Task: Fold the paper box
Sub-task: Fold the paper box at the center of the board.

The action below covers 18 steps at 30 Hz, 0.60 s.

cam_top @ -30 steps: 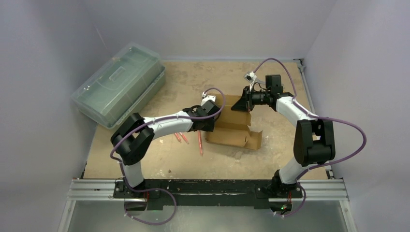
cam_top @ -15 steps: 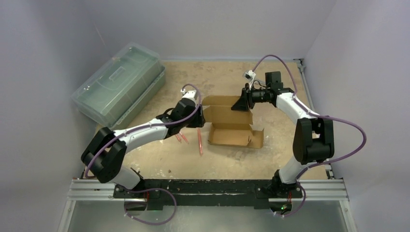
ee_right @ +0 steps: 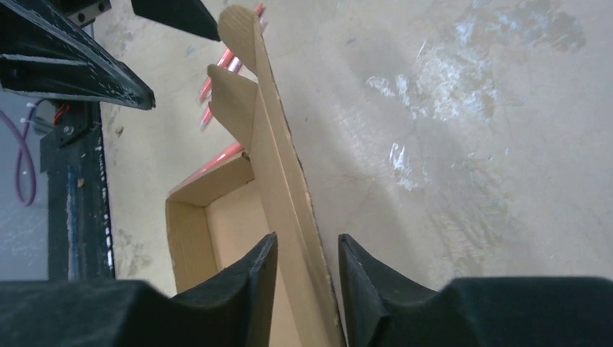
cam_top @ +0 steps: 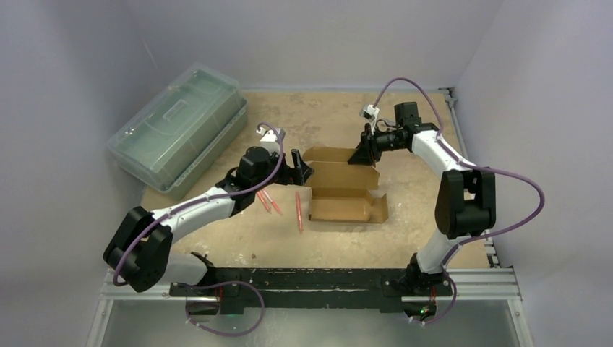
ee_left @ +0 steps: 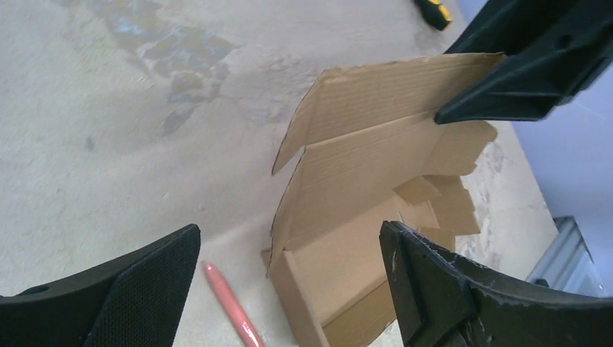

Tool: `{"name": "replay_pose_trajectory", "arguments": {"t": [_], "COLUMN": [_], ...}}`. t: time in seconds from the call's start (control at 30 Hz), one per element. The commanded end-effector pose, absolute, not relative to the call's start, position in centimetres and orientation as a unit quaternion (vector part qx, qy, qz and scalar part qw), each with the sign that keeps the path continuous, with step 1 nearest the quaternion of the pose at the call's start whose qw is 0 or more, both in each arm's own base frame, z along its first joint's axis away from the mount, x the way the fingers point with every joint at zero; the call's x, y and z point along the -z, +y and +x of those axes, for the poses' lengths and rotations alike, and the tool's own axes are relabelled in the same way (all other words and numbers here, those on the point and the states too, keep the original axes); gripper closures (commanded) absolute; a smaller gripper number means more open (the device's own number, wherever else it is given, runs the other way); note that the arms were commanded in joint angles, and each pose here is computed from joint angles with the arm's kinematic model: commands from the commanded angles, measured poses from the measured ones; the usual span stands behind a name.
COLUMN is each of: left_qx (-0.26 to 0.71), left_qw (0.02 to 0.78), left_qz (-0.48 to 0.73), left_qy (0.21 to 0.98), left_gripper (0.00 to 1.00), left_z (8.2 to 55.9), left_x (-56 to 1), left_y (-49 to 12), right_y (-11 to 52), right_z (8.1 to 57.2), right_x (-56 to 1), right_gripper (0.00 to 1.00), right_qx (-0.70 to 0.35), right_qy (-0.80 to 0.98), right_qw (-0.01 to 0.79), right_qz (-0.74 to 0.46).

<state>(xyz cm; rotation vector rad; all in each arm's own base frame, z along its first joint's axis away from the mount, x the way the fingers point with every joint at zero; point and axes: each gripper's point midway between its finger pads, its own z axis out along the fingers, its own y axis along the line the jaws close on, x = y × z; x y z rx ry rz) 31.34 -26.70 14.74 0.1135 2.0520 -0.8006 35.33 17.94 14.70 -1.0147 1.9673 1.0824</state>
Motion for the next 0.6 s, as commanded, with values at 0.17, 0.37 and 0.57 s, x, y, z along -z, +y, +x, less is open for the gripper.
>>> {"name": "replay_pose_trajectory", "arguments": {"t": [0.17,0.37,0.57], "left_qx": [0.440,0.454,0.444], "left_qw": [0.458,0.474,0.481], "left_qz": [0.130,0.182,0.200], "left_qy": [0.761,0.732,0.729], "left_gripper": [0.15,0.24,0.34], "left_z": [31.7,31.6,33.0], "left_x": [-15.8,-14.9,-14.1], "left_y": [-27.7,-28.4,-29.0], "right_y": [18.2,18.3,18.4], "right_z": [35.4,35.3,34.9], "right_x": [-17.1,-17.4,-17.3], "right_gripper": [0.94,1.00,1.00], "right_qx": [-0.422,-0.433,-0.442], "right_qy": [0.707,0.691,0.684], "right_qw": [0.343,0.334,0.322], "right_qz": [-0.452,-0.473,-0.482]}}
